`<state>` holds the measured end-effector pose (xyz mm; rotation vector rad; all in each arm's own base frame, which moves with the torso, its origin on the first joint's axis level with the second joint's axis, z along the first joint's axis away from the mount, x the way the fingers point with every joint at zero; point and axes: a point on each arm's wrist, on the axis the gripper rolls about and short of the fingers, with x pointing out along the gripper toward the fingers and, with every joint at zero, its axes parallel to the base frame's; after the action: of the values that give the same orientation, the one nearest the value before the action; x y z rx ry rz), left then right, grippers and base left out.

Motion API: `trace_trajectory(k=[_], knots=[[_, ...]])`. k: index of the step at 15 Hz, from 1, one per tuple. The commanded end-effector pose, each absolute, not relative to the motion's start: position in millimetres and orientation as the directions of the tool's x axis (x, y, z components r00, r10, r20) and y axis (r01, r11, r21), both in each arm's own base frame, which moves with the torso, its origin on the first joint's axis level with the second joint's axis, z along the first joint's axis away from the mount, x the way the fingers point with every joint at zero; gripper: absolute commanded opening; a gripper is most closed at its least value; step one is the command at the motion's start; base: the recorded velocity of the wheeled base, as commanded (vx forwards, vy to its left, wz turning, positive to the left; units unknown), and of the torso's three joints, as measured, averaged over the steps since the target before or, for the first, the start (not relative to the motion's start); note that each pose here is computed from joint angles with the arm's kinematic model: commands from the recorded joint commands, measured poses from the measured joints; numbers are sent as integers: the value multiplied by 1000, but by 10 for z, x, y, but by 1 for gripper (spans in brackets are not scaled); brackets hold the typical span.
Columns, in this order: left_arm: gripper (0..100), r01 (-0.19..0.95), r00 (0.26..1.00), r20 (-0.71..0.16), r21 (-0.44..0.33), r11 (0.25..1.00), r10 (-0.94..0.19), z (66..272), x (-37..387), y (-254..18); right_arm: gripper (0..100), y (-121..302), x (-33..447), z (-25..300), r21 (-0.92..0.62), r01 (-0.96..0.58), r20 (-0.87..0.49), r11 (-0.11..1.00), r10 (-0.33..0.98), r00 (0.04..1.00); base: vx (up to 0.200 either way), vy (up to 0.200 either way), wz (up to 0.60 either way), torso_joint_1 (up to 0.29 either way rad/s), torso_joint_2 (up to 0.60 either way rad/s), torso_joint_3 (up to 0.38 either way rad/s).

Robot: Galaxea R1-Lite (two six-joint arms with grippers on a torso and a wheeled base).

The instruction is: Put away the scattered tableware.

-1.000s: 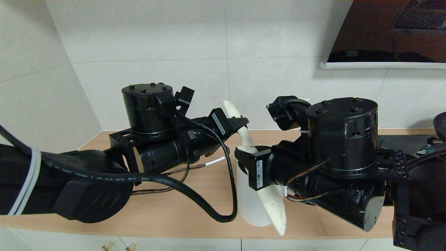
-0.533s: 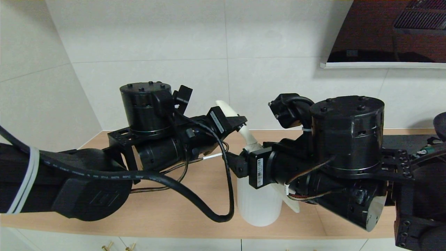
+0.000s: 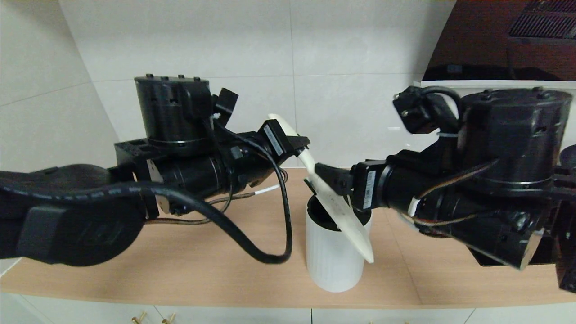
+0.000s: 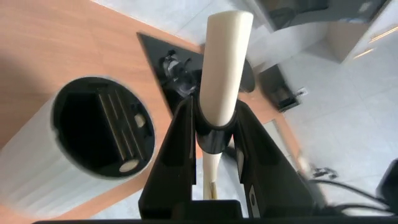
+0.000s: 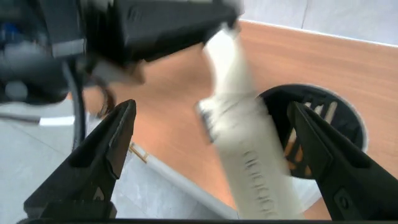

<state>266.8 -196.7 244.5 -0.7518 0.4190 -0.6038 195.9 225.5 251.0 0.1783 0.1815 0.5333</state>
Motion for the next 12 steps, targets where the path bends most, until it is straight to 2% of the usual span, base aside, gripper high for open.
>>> trace_trajectory(k=[1,3,5,6,8,10,12], knots=[[0,343,836,-99,-673,655,-540,2831,2665,-1929,100,1918,2018,2726,240,-422,-55,875,446,893,0,0,0,0,0,0],[0,339,862,-75,-651,679,-502,3109,2676,-1942,100,1734,2092,2802,247,-372,-29,895,391,920,0,0,0,0,0,0],[0,333,870,-93,-616,714,-485,3220,2607,-1932,100,1646,2102,2841,251,-354,-16,901,370,929,0,0,0,0,0,0],[0,281,898,-124,-577,767,-423,3187,2555,-1937,100,1595,2135,2839,251,-333,-18,909,348,937,0,0,0,0,0,0],[0,262,910,-145,-523,811,-388,3104,2476,-2115,100,1552,2194,2825,248,-310,-22,918,325,945,0,0,0,0,0,0],[0,223,933,-165,-436,872,-321,2988,2462,-2263,100,1561,2207,2795,231,-308,-32,923,324,946,0,0,0,0,0,0],[0,173,958,-149,-381,908,-245,2871,2510,-2414,100,1581,2234,2754,224,-306,-45,925,323,945,0,0,0,0,0,0]])
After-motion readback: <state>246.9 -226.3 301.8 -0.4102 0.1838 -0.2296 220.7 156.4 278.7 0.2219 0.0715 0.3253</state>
